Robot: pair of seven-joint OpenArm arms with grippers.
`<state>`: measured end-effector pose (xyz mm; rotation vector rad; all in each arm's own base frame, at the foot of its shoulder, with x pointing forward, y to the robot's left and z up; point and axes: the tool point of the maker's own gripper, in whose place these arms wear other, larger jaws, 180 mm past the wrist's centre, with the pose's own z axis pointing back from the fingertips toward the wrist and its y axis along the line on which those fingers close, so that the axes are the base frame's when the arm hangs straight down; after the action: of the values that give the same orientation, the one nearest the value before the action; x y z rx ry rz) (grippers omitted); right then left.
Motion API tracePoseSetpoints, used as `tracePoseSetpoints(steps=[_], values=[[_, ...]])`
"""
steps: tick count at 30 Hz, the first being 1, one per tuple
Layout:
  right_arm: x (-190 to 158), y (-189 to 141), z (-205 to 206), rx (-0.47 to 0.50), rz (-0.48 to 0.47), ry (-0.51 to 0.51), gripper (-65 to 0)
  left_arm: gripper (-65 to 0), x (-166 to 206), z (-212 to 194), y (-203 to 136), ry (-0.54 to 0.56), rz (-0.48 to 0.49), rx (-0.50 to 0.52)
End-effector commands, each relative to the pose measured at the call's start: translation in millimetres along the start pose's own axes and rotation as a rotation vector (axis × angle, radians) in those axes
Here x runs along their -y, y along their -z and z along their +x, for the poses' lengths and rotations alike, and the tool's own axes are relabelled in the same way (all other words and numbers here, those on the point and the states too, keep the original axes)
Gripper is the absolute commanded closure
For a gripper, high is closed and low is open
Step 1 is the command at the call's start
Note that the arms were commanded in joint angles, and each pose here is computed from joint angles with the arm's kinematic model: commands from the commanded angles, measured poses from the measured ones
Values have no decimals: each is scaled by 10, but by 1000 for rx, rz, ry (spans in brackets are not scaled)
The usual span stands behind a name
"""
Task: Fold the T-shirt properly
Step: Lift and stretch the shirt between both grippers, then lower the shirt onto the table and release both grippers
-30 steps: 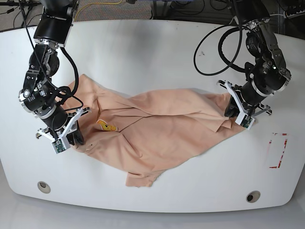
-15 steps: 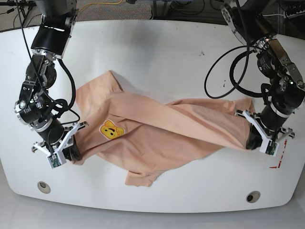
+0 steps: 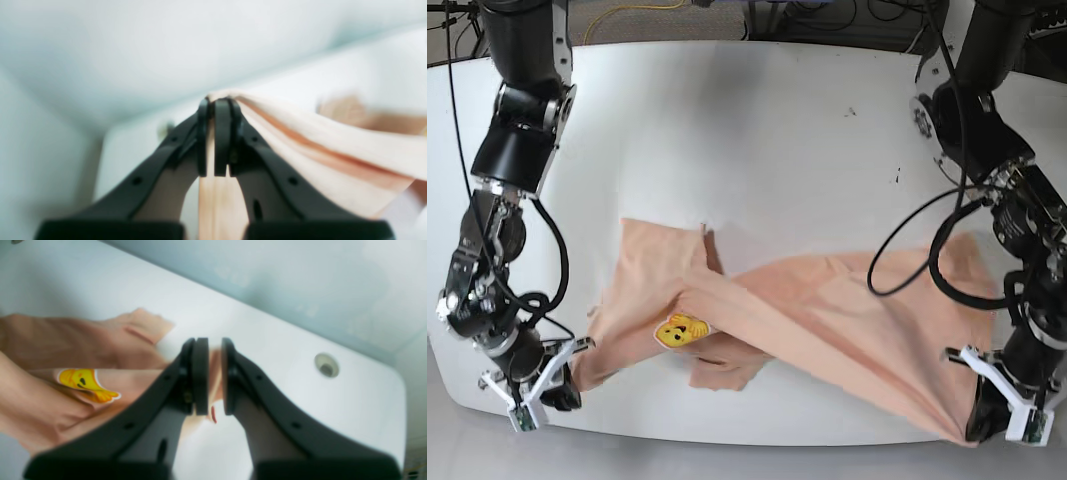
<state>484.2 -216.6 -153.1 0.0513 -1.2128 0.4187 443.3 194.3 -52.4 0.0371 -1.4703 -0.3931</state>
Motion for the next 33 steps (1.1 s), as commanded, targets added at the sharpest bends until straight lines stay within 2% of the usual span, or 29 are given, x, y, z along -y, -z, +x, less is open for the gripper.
tracePoseSetpoints(steps=[1,5,10,16,21,28,33], values=[[272,-97,495,95,-44,-43,-68,0,-241,478,-27,13,46,111],[420,-118,900,143,-62,-66,-68,0,-489,864,-45,27,90,156],[574,-269,1319,183,-100,-145,-70,0,-749,1330,-134,39,128,227],[490,-264,1442,190,-88,-188,-70,0,-843,1434,-172,47,142,238],[458,-224,1366,177,-79,-181,-70,0,-866,1329,-185,45,151,192],[272,-14,935,104,-31,-142,-71,0,-752,832,-162,47,148,92],[73,130,458,22,17,-106,-86,0,-663,195,-125,43,127,-53]])
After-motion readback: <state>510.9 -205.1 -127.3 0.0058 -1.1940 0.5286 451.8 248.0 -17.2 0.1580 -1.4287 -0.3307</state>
